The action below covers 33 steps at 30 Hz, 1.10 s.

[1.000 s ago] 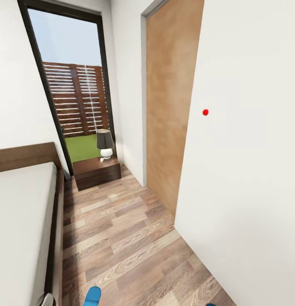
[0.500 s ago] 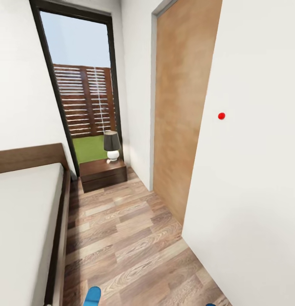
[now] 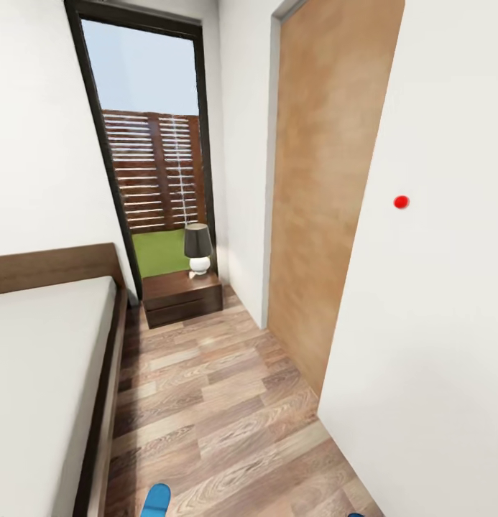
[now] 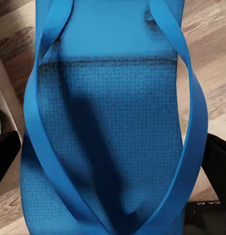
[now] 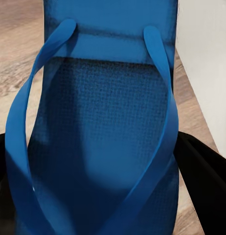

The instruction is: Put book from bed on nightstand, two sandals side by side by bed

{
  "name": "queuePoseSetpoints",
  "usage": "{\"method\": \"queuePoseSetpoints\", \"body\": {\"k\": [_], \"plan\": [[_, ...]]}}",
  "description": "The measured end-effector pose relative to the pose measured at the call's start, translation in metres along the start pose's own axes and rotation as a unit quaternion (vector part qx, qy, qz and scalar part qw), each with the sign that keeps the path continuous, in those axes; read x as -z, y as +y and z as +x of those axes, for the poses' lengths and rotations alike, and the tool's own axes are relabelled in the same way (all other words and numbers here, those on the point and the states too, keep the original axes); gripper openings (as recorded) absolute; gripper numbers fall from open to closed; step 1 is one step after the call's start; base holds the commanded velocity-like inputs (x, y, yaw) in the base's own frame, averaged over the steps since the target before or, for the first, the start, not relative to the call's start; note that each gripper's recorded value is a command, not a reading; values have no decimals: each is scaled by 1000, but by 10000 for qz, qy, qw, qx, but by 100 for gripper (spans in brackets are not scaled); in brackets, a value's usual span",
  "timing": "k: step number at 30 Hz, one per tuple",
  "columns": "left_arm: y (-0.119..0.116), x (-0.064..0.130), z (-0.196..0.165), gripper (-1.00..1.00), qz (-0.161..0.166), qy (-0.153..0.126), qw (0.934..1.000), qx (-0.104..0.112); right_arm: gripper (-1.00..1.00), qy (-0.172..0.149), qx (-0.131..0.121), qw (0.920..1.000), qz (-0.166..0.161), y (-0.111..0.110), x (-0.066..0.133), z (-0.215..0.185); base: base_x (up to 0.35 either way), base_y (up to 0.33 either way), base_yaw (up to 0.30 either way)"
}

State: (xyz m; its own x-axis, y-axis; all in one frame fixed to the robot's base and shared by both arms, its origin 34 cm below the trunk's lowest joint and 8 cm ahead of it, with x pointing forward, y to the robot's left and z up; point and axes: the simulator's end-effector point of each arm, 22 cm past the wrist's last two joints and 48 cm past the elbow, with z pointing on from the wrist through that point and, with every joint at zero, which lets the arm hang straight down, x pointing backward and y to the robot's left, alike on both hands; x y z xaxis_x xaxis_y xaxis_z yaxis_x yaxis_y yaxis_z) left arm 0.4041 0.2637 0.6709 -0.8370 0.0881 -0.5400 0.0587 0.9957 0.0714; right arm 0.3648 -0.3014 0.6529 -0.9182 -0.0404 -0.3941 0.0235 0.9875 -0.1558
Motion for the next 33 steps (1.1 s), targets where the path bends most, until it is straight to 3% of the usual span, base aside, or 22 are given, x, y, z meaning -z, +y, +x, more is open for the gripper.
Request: {"method": "queuePoseSetpoints", "body": {"k": [11,33], "plan": [[0,0,-1,-100,3,-11,10000,-8,-100,-5,1,10000,8,-1,0,-1,33,-10,60],[0,1,-3,-100,-2,-44,10000,-5,-100,-37,-4,10000,8,-1,1,-3,120,-48,152]]}}
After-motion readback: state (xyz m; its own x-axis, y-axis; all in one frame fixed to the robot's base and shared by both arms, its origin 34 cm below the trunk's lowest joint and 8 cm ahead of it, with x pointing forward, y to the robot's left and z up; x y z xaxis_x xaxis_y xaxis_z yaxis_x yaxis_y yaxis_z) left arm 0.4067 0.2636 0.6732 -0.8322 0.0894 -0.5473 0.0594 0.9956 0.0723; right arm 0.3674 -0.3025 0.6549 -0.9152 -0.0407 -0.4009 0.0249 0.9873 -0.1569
